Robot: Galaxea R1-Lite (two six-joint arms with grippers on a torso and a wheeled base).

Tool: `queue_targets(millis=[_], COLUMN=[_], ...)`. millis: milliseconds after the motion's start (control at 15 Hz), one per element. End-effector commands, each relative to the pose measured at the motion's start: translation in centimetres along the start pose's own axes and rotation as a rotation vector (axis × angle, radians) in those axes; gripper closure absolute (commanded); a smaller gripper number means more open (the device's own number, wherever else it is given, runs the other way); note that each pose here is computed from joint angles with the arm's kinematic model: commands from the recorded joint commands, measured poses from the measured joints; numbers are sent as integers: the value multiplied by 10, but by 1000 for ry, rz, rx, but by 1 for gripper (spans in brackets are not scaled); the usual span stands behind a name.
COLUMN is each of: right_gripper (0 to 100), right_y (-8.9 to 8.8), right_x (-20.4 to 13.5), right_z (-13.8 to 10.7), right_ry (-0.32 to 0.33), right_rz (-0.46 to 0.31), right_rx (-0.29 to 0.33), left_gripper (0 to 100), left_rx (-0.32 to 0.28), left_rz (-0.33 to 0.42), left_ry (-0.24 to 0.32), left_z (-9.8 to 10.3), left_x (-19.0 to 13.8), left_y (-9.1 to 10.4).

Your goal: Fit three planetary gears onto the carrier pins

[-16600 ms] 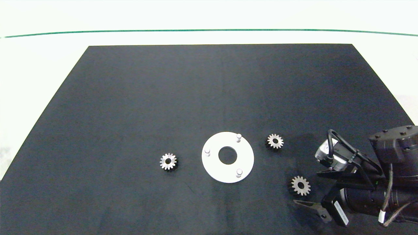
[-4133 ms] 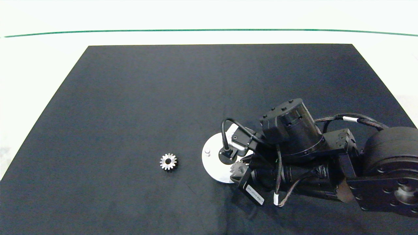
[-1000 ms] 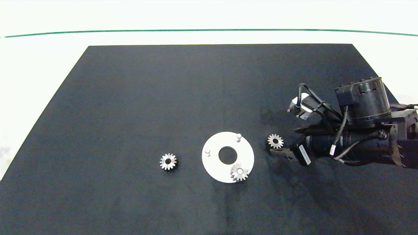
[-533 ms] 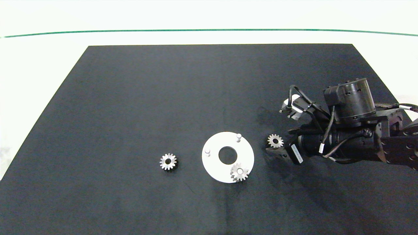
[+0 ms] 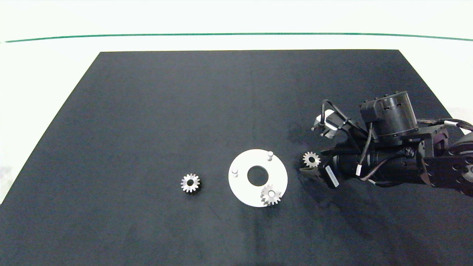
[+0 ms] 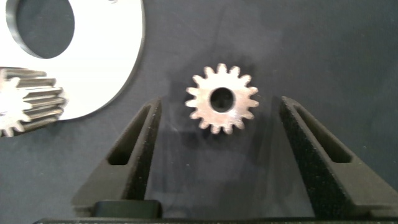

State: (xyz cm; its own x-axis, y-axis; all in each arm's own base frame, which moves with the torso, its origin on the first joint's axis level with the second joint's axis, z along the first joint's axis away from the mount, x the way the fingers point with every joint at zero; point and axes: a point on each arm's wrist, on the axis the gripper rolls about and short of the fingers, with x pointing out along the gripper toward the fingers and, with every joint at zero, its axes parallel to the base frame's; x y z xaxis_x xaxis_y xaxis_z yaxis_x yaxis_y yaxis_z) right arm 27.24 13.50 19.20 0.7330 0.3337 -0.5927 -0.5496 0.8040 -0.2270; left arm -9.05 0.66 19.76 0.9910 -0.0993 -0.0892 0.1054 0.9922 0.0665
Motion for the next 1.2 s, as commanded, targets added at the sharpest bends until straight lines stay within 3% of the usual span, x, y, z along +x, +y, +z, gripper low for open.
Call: queue_targets(millis=[67, 1200], right_gripper=[31, 66], right_y=[2, 2], right_x=[1, 13], right_z=[1, 1], right_ry=[-1, 17], right_rz=[5, 10], right_rx=[-5, -4], left_gripper=[0, 0], left_rx=[1, 1], left_rz=[-1, -2], left_ry=[-11, -16], left_z=[3, 4], left_x=[-3, -3], left_y=[0, 0])
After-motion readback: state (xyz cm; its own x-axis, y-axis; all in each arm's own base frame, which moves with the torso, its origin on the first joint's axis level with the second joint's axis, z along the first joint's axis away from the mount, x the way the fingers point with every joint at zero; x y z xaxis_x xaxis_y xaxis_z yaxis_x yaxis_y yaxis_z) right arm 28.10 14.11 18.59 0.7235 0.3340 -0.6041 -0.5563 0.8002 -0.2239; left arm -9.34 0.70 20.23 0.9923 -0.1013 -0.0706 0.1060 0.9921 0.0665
